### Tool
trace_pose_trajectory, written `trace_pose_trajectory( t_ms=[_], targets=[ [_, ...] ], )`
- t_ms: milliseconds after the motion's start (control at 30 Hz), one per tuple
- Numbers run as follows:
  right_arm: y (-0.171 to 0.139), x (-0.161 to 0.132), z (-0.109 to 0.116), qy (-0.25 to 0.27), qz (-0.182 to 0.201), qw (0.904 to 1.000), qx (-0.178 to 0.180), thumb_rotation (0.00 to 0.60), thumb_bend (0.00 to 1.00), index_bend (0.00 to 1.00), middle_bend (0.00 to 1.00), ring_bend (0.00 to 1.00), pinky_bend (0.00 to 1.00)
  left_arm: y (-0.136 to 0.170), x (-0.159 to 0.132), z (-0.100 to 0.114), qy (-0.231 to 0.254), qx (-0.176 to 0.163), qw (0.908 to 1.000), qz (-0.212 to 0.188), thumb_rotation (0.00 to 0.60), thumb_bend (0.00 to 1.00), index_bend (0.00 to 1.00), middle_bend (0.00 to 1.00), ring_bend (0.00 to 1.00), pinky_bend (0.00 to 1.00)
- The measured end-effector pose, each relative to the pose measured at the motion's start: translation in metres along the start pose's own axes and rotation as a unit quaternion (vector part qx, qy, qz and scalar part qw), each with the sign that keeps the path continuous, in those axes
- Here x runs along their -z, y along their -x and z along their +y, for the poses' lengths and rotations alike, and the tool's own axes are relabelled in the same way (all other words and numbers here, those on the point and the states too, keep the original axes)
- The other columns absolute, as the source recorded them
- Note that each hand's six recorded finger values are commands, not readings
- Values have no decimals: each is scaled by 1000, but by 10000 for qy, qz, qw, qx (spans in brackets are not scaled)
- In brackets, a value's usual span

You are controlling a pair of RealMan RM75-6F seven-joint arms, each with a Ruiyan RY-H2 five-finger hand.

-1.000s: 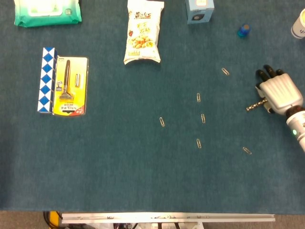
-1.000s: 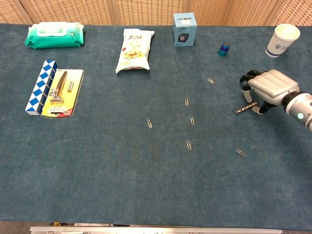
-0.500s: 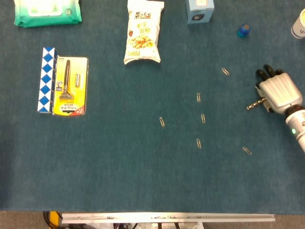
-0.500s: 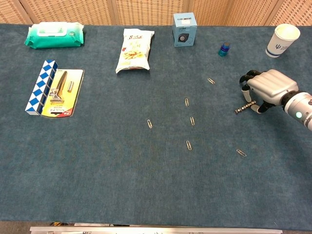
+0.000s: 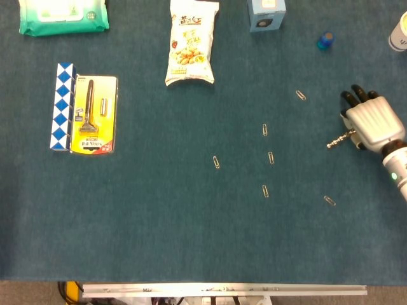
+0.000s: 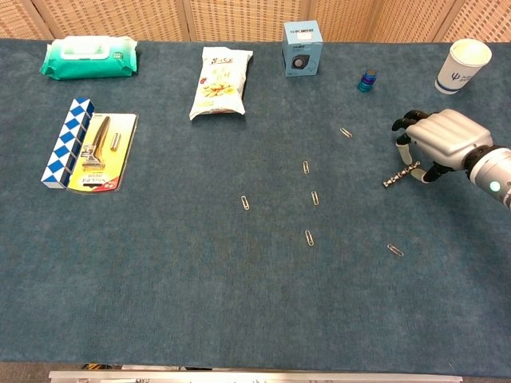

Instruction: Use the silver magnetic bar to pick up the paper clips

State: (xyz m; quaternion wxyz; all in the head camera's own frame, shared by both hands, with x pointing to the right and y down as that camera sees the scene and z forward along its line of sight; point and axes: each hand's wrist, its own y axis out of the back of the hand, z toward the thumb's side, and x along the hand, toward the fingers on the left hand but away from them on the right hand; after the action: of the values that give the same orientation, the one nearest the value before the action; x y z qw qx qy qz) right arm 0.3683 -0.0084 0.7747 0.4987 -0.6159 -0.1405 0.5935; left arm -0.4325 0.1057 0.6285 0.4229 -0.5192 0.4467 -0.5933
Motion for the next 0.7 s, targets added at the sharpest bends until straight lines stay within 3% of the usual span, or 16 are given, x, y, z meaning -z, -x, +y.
trace_pose_trajectory(
  t_ms=[700],
  targets=[
    [-27, -16, 32, -125, 309, 9988, 363, 600, 301, 581, 174, 89, 270, 1, 1, 2, 10, -36, 10000, 14, 600, 179, 498, 522, 570, 726]
  ],
)
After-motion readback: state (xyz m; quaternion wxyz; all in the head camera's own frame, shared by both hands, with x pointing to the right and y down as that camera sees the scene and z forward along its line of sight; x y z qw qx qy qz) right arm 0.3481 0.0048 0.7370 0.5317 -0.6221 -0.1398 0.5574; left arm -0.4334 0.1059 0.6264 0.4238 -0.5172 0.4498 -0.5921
